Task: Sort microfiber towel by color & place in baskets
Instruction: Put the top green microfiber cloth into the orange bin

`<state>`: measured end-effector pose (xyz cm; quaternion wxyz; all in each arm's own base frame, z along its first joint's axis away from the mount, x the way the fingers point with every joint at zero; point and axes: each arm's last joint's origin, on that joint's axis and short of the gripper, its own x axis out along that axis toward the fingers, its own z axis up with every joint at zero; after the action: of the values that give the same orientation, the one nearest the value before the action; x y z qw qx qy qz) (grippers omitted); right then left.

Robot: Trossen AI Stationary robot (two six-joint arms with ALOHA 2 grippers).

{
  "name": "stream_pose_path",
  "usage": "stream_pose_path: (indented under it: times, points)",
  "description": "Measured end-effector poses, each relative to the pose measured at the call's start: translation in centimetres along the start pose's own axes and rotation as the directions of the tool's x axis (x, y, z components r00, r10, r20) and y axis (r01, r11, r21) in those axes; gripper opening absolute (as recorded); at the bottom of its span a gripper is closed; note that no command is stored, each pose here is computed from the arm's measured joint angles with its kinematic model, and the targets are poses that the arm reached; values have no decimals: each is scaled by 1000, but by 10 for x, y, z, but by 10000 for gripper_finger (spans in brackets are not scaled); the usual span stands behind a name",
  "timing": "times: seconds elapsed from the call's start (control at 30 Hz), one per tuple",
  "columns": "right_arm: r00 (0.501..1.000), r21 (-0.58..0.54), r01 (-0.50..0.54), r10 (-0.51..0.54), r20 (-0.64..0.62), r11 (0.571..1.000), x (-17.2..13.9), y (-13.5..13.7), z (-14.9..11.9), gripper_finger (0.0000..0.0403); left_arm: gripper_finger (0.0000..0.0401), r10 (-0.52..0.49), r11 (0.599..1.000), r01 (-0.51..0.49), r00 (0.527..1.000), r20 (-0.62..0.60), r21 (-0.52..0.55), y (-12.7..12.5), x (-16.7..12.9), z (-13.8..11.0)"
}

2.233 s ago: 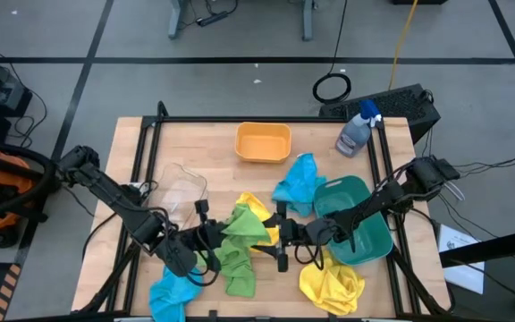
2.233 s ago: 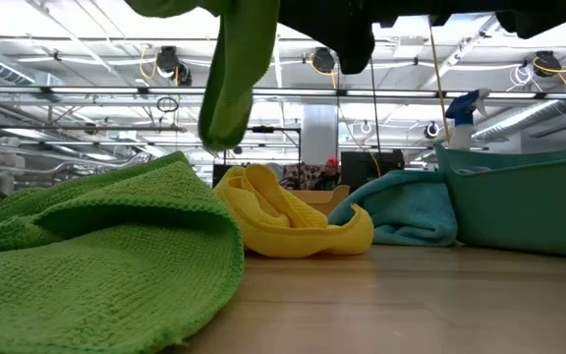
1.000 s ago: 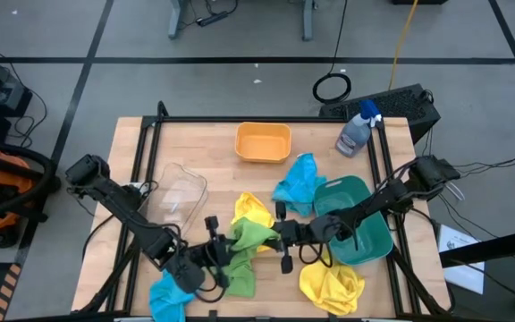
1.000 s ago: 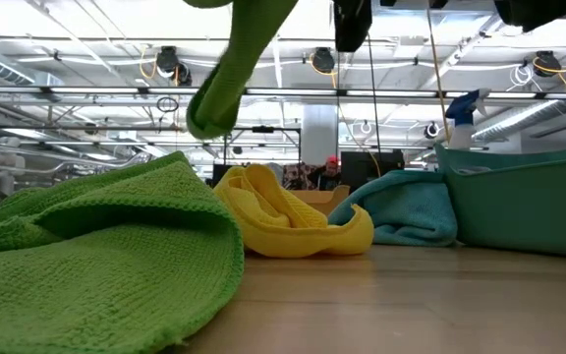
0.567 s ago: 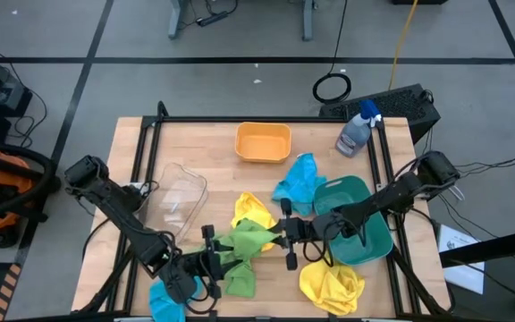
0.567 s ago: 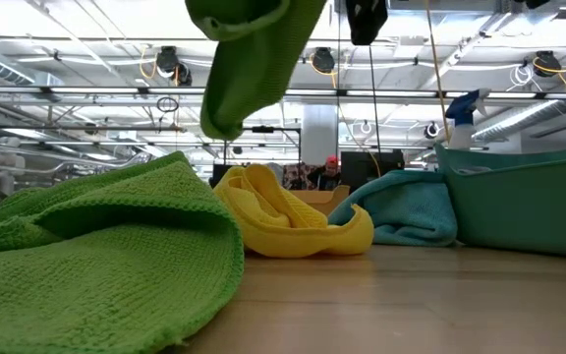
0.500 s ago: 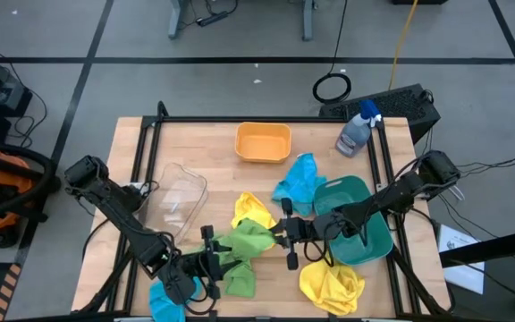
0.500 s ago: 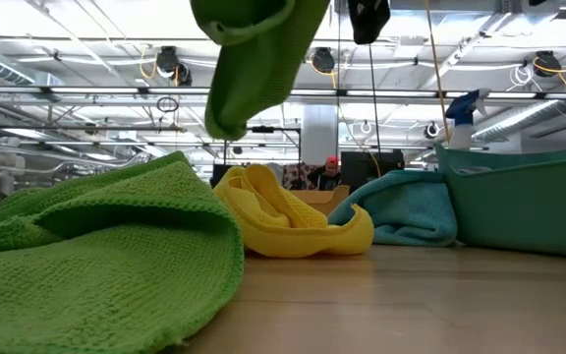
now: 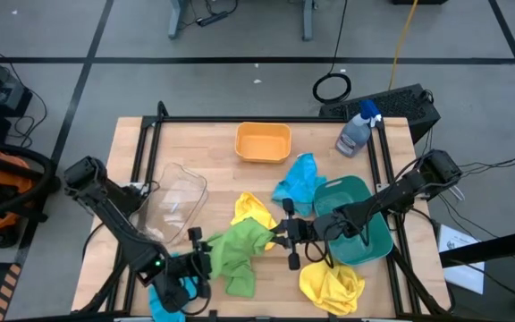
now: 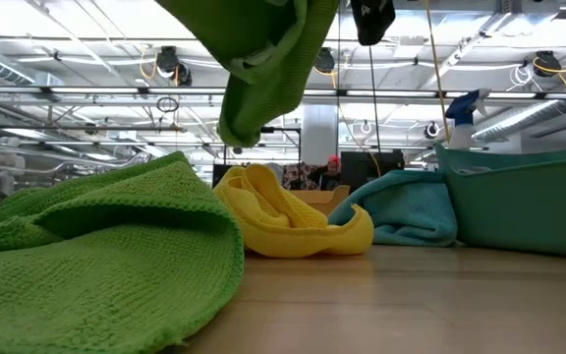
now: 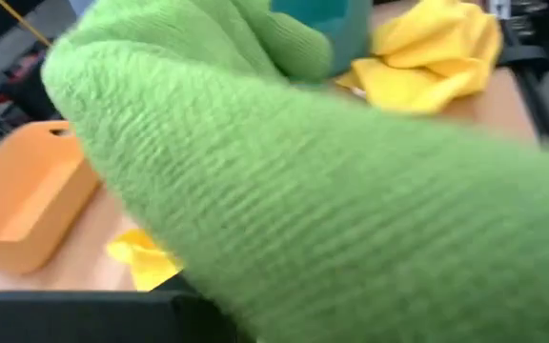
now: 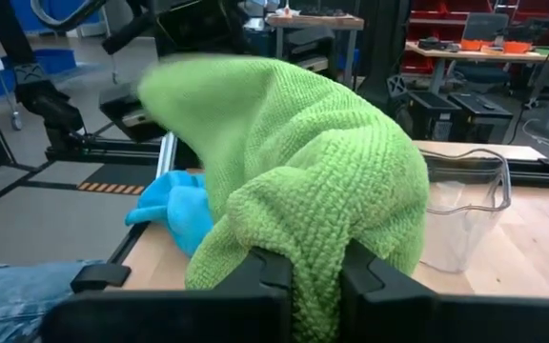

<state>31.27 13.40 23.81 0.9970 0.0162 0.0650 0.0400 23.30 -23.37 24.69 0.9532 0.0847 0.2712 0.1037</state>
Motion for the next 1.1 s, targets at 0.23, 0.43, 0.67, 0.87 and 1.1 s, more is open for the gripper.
stream_pose_path:
  times: [0.23, 0.43, 0.67, 0.87, 1.1]
  points:
    - [1000, -10, 8, -8, -22, 1000, -17, 1, 14, 19, 152, -172, 985, 171, 984, -43, -23, -21, -28, -14]
    - [999, -18, -35, 34, -43, 999, -38, 9, 27, 20, 152, -309, 951, 310, 949, -66, 6, -38, -55, -26]
    - [997, -78, -71, 69, -35, 994, -37, 19, 23, 20, 152, -102, 986, 78, 982, 157, 150, -33, -49, -9]
    - [995, -141, -71, 81, 66, 988, -28, 23, 25, 20, 152, 72, 992, -87, 985, 156, 94, -11, -16, 4]
    - [988, -226, -55, 86, 130, 973, -19, 27, 20, 20, 152, 85, 994, -83, 996, 30, -64, 17, 23, 14]
